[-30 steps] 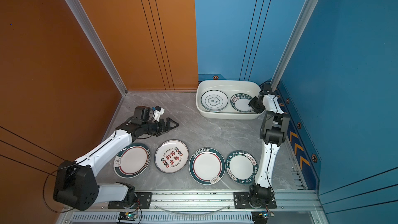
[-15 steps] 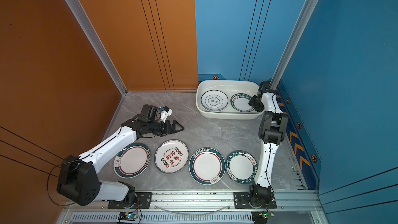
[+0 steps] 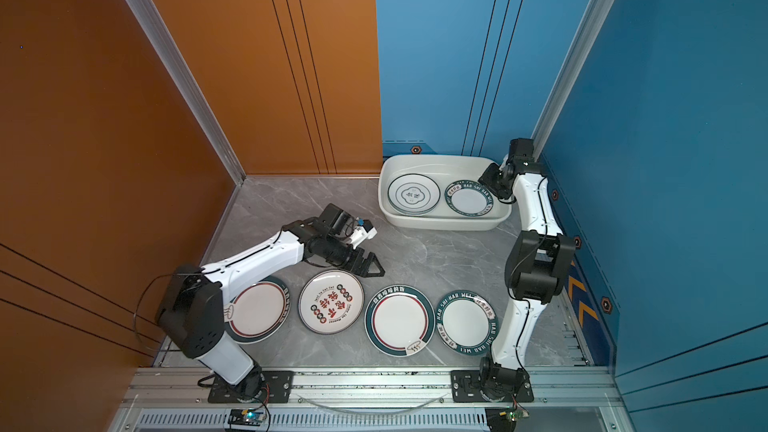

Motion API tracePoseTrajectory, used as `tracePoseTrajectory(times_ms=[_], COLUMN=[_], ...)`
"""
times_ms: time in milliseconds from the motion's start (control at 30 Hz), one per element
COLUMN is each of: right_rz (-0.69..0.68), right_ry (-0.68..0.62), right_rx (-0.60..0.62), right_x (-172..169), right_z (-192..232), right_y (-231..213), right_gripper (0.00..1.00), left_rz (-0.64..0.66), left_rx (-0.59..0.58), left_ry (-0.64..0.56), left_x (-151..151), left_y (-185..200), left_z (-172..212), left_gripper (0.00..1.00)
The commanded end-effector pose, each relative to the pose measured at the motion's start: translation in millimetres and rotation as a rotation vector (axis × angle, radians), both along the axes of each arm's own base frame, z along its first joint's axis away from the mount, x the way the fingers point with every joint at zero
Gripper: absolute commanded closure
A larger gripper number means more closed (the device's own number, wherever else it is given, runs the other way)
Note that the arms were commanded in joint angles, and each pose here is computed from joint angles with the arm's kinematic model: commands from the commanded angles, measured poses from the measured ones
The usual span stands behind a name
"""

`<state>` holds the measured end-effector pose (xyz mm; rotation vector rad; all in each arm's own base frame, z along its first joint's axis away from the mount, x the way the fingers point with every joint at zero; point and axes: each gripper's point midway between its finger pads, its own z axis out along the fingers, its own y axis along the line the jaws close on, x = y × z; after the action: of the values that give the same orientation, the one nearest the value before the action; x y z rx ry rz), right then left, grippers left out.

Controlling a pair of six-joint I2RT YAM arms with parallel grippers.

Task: Place the plates into the plastic bin on the countertop
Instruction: 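Reach the left gripper to the red-and-green-rimmed plate while right withdraws from the bin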

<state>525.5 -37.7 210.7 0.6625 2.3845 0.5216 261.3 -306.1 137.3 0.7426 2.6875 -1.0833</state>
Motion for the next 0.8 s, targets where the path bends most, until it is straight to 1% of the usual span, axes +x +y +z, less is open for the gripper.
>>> tracePoseTrajectory(times_ms=[0, 133, 333, 433, 600, 767], right_rz=[0.123, 0.159, 0.199, 0.208, 0.214, 0.218], right_ry=[0.022, 0.048, 0.063, 0.068, 0.081, 0.092], right_rx=[0.031, 0.025, 0.027, 0.029, 0.045, 0.055], right_x=[-19.1, -42.9, -64.5, -71.0, -77.2, -79.5], right_z=[-10.6, -23.0, -35.2, -40.6, -51.1, -57.3], right_y=[33.2, 48.3, 63.1, 67.0, 72.2, 74.4], right_gripper=[0.51, 0.5, 0.5, 0.5, 0.5, 0.5], left_rz=[-0.111, -0.169, -0.242, -0.28, -0.322, -0.358], left_rx=[0.065, 0.101, 0.154, 0.142, 0.142, 0.099], left_ry=[-0.014, -0.023, -0.088, -0.087, -0.049, -0.025], left_x=[-6.7, -0.6, 15.0, 15.9, 13.0, 5.1], left_y=[-3.6, -10.3, -15.6, -19.6, -20.8, -24.6], left_z=[-13.8, -32.9, -55.1, -62.8, -79.9, -81.5], left_gripper=[0.04, 0.06, 0.06, 0.06, 0.1, 0.12])
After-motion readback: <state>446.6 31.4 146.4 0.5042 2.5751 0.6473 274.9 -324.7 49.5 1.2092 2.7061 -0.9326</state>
